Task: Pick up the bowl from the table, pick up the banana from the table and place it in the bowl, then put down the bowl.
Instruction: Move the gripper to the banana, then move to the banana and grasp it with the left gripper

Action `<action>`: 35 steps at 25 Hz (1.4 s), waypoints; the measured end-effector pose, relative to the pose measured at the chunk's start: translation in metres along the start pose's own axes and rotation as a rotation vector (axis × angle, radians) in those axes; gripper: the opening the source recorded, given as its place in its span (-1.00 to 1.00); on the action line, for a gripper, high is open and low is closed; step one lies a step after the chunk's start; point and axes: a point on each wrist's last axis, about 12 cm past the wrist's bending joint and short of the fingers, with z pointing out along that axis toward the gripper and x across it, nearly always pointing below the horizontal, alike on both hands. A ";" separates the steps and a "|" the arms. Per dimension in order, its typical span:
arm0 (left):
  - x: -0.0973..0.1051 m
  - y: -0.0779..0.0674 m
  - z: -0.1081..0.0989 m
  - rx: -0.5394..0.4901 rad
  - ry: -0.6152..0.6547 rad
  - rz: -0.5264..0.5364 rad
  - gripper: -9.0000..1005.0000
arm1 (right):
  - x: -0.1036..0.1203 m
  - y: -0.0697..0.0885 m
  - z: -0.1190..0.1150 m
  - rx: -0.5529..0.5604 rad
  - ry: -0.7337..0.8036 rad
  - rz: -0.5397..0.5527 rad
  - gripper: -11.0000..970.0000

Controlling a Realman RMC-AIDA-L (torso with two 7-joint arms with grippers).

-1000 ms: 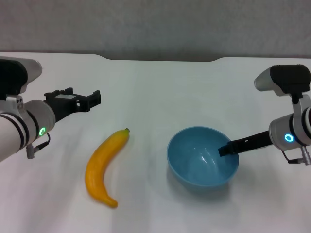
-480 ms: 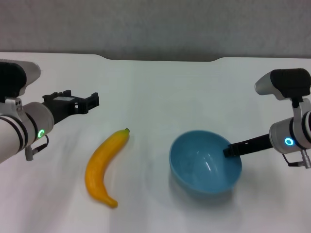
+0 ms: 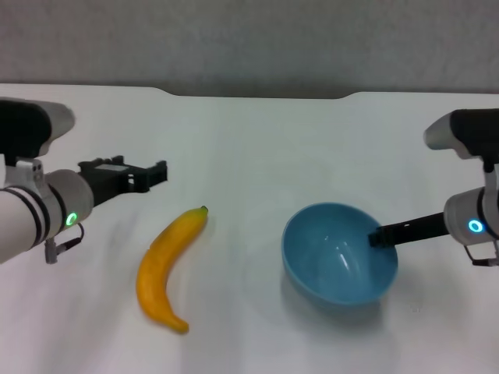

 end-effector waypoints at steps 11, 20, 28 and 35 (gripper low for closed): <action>-0.005 -0.013 -0.003 0.092 0.137 0.096 0.60 | -0.004 -0.005 -0.016 0.007 -0.063 0.007 -0.90; 0.013 -0.005 0.003 0.062 0.164 0.144 0.60 | -0.008 -0.001 -0.018 -0.009 -0.074 -0.001 -0.90; 0.026 -0.006 0.012 0.065 0.213 0.181 0.62 | -0.007 -0.002 -0.018 -0.008 -0.073 0.004 -0.90; 0.034 -0.019 0.015 0.099 0.244 0.225 0.78 | -0.005 -0.004 -0.019 -0.006 -0.073 0.010 -0.91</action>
